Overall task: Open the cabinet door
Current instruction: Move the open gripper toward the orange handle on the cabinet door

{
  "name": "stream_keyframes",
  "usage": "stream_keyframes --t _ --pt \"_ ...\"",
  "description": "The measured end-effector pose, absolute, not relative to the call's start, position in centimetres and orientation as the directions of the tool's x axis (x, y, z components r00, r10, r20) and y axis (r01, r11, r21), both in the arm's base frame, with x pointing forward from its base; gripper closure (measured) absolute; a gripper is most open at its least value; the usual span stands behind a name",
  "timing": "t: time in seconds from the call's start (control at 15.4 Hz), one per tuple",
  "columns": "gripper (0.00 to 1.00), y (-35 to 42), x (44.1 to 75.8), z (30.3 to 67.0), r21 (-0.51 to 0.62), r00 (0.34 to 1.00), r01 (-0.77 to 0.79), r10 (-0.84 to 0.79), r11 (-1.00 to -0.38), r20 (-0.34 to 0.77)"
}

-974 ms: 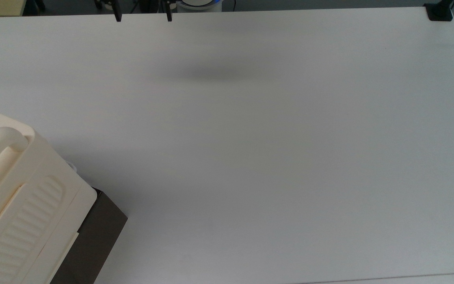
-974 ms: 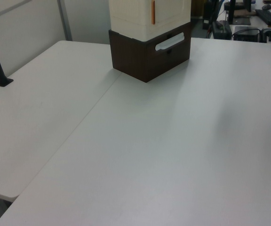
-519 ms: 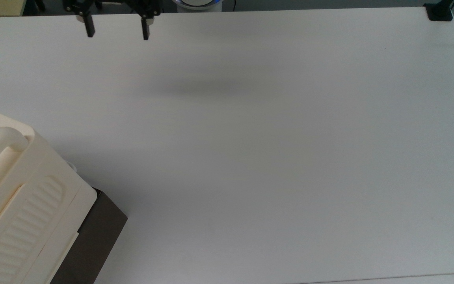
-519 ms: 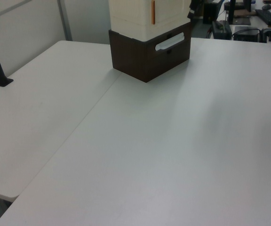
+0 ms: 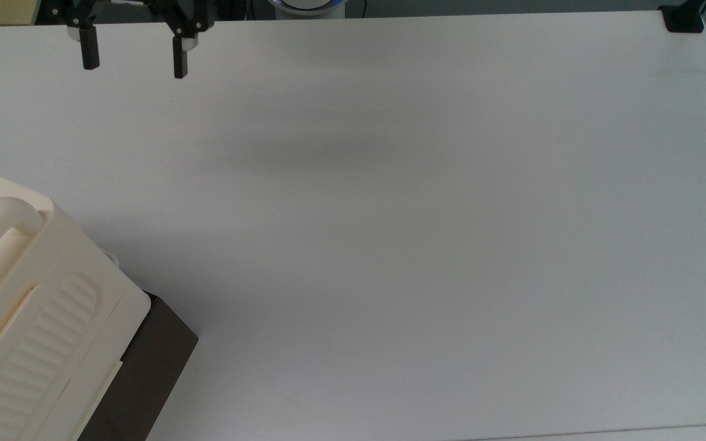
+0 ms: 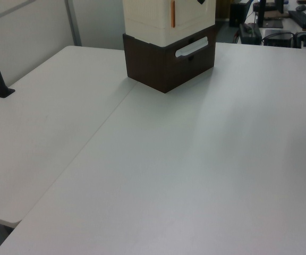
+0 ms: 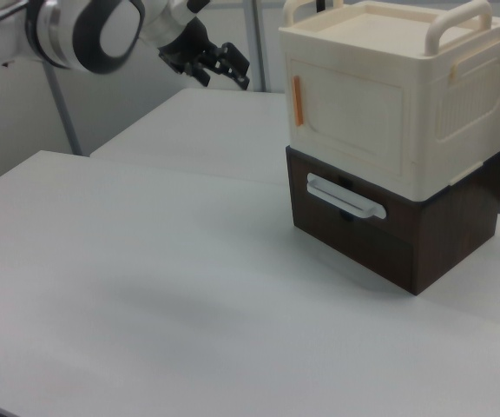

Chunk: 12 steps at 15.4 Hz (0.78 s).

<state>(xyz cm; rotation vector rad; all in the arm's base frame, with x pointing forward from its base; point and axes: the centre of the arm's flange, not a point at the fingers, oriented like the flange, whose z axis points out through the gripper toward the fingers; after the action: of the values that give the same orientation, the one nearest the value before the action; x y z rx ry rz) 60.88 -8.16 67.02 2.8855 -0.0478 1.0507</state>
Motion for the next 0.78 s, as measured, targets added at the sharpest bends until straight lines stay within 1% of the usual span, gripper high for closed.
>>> stream_keyframes --t 0.26,0.52,0.78 --pt "0.14 -8.2 62.5 65.3 0.065 0.684 -0.069 0.000 -0.996 0.730" --pt "0.14 -8.3 64.3 63.5 0.044 0.607 -0.104 -0.029 -0.994 0.794" --pt "0.17 -9.1 66.1 60.8 0.030 0.561 -0.136 -0.052 -0.990 0.826"
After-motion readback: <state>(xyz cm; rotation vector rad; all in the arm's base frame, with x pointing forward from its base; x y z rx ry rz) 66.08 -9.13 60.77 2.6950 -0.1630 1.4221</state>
